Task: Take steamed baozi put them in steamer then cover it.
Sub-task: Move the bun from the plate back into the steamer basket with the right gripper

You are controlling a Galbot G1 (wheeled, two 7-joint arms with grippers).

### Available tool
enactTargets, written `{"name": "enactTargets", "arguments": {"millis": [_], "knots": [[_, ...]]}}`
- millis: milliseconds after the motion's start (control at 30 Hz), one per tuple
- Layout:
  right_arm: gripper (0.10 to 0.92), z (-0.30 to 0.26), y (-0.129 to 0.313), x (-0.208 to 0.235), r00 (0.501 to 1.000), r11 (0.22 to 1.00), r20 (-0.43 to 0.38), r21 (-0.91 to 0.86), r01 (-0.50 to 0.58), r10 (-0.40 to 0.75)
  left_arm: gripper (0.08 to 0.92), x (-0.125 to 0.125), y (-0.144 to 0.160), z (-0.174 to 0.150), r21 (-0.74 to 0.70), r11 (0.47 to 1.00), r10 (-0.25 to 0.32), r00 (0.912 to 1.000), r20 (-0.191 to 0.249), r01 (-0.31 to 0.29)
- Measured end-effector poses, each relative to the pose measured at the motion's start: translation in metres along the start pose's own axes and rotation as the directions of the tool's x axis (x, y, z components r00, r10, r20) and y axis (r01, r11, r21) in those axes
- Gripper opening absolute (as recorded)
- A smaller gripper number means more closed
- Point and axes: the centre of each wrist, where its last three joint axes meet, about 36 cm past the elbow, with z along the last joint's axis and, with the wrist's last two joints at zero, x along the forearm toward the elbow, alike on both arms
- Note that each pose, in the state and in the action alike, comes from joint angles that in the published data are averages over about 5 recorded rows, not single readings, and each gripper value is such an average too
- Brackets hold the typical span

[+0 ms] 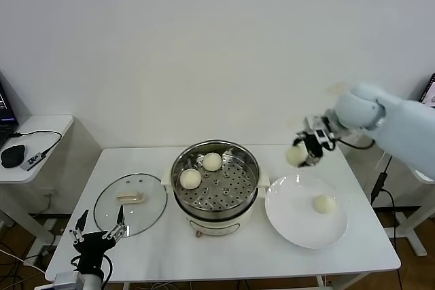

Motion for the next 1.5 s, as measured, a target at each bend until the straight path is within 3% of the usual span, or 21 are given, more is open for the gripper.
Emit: {"name": "enactTargets", "arguments": {"millis": [233,567,1033,1500], "knots": [[0.66,-0.068,-0.017,-0.012,0.998,0.993,0.059,0.122,0.002,-0.009,0.823,-0.001,0.002,-0.001,0.002,1.0,-0.012,0.9999,0.004,0.012],[0.662,-0.141,-0.014,-0.063,0.992,0.933,0.105,0.359,0.027,-0.069,0.823,-0.002,0.004,-0.003,0.013,0.999,-0.039,0.9991,0.017,0.039],[0.662,-0.189,0.014,-0.124,0.979,0.71,0.12,0.704,0.031,-0.163,0.823,-0.002,0.008,-0.002,0.016,0.998,-0.06,0.9981,0.017,0.06],[0.662,-0.203,0.026,-0.139,0.973,0.553,0.091,0.832,0.043,-0.212,0.823,-0.002,0.008,-0.001,0.016,0.998,-0.061,0.998,0.015,0.061]]}}
